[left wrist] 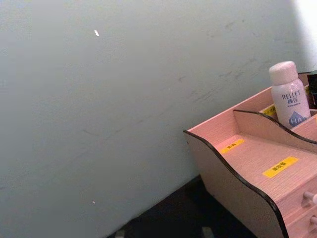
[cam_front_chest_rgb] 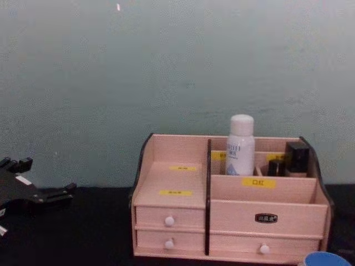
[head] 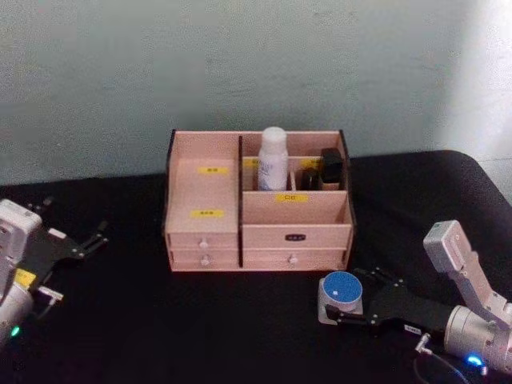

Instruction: Pick up the facial cleanser and watermelon frost from the table and place them into the tiered storage box.

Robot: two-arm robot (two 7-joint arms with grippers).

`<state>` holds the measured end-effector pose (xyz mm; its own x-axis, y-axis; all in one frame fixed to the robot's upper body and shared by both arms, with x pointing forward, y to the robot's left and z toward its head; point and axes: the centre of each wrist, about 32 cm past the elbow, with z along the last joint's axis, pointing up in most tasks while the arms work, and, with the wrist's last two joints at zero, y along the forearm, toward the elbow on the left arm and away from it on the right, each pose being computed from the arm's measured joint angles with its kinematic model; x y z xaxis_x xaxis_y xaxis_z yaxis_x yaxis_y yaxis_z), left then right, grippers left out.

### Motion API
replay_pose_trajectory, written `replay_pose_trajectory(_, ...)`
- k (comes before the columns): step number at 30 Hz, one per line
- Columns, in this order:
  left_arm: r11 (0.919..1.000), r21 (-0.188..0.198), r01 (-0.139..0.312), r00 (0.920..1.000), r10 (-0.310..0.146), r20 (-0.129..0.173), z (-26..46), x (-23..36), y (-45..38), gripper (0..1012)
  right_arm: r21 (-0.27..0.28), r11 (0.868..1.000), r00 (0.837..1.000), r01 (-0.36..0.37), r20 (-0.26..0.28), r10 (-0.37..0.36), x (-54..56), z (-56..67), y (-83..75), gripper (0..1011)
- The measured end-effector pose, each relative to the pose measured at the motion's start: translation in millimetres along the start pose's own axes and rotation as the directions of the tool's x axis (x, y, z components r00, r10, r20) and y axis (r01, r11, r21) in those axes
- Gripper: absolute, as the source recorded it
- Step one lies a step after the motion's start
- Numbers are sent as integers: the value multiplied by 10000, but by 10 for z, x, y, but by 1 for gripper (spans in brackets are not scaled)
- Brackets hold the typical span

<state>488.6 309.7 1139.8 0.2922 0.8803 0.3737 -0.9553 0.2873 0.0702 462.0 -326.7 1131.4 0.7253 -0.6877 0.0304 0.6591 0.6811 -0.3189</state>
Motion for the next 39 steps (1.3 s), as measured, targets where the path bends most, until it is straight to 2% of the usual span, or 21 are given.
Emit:
replay_pose_trajectory(24, 10000, 1, 0, 10000, 0, 0, 0, 0, 0, 1001, 7, 10000, 10000, 19, 11, -19, 0, 2, -6, 1000)
replay_pose_trajectory(29, 10000, 0, 1, 10000, -1, 1, 0, 0, 0, 1001, 12, 10000, 10000, 20, 13, -20, 0, 3, -6, 914)
replay_pose_trajectory(35, 10000, 1, 1, 10000, -1, 0, 0, 0, 0, 1001, 16, 10000, 10000, 25, 15, -25, -1, 3, -6, 738)
replay_pose_trajectory(39, 10000, 0, 1, 10000, -1, 1, 0, 0, 0, 1001, 16, 10000, 10000, 25, 15, -25, 0, 3, -6, 712)
